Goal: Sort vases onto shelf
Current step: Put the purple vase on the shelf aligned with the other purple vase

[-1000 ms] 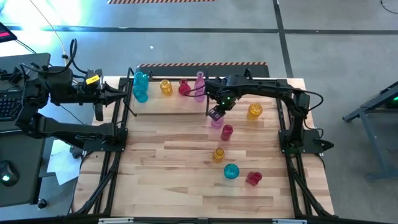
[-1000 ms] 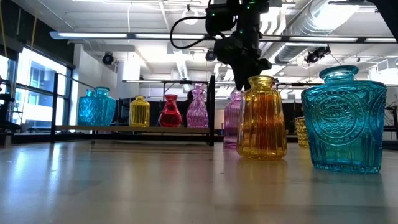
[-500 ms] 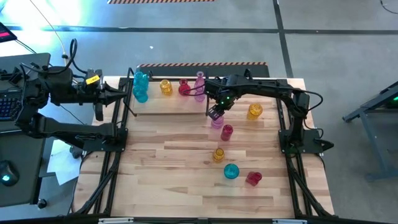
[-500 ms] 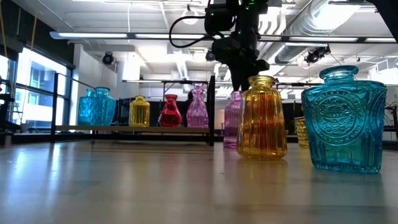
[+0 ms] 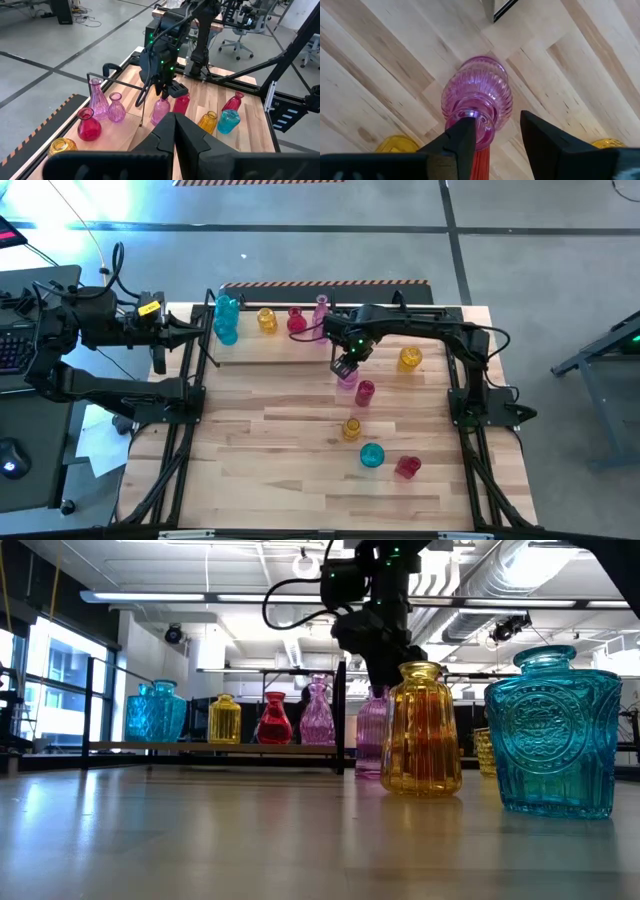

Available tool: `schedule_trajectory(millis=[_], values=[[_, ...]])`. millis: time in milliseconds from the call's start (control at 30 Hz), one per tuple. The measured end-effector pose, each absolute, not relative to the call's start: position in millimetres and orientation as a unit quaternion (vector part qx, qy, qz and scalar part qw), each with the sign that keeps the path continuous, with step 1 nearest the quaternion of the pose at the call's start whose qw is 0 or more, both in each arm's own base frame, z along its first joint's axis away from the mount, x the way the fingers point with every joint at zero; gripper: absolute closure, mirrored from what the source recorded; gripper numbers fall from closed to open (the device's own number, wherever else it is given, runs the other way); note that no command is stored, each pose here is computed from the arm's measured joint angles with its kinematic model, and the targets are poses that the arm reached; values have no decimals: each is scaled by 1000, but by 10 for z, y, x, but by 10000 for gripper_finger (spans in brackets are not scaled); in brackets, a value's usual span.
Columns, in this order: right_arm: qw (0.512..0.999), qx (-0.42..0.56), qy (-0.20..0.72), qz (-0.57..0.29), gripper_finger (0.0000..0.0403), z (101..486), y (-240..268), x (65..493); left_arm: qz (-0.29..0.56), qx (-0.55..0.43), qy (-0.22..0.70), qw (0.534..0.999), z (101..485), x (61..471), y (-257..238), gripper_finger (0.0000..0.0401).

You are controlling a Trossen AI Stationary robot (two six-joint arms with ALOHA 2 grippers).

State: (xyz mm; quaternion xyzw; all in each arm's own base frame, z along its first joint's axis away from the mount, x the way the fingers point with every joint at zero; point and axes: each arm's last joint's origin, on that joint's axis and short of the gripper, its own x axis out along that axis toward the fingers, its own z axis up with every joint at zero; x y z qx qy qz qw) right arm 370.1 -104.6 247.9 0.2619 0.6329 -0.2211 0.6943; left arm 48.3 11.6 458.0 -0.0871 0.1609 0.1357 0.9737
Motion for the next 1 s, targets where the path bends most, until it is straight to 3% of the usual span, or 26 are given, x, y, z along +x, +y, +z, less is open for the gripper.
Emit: schedule_trajectory(millis=[133, 367, 733, 1000], values=[[690, 262, 635, -225, 279, 2488, -1049, 3681, 136, -87, 161, 974, 4580, 483, 116, 401], [679, 265, 651, -212, 391, 2481, -1027, 3653, 136, -82, 162, 974, 4580, 483, 117, 401], [673, 281, 653, -202, 394, 2555, -919, 3691, 135, -77, 162, 974, 4580, 483, 116, 401], [723, 282, 603, -188, 399, 3014, -801, 3813, 135, -77, 162, 974, 4580, 483, 116, 401]])
